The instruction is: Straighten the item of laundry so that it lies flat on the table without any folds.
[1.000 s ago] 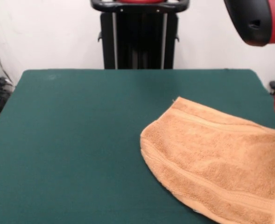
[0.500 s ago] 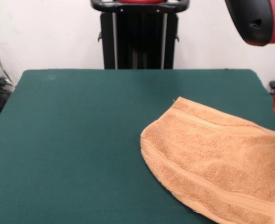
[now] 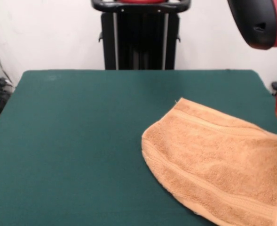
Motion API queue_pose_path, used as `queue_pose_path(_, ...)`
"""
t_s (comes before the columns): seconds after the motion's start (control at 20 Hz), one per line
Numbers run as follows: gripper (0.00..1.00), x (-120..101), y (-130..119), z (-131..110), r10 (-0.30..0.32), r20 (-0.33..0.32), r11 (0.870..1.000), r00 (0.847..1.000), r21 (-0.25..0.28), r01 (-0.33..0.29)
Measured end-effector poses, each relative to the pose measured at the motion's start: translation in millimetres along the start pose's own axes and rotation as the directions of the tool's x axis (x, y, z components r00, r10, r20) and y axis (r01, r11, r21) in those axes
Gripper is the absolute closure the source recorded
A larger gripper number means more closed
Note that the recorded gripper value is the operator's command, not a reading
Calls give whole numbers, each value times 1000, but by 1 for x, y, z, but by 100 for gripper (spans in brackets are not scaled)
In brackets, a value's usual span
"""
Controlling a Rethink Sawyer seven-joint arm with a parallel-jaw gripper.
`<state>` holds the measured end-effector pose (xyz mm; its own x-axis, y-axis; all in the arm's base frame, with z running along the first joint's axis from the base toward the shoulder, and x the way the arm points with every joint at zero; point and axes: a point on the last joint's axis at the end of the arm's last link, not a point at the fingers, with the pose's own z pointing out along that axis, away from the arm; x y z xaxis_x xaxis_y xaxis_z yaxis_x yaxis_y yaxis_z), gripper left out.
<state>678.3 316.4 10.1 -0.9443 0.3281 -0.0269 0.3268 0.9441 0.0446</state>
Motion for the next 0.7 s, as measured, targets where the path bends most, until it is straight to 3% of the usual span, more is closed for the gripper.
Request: queue_pose_path(0.7, 100, -3, -5, 9, -3, 8, 1000, 1000, 19, 3)
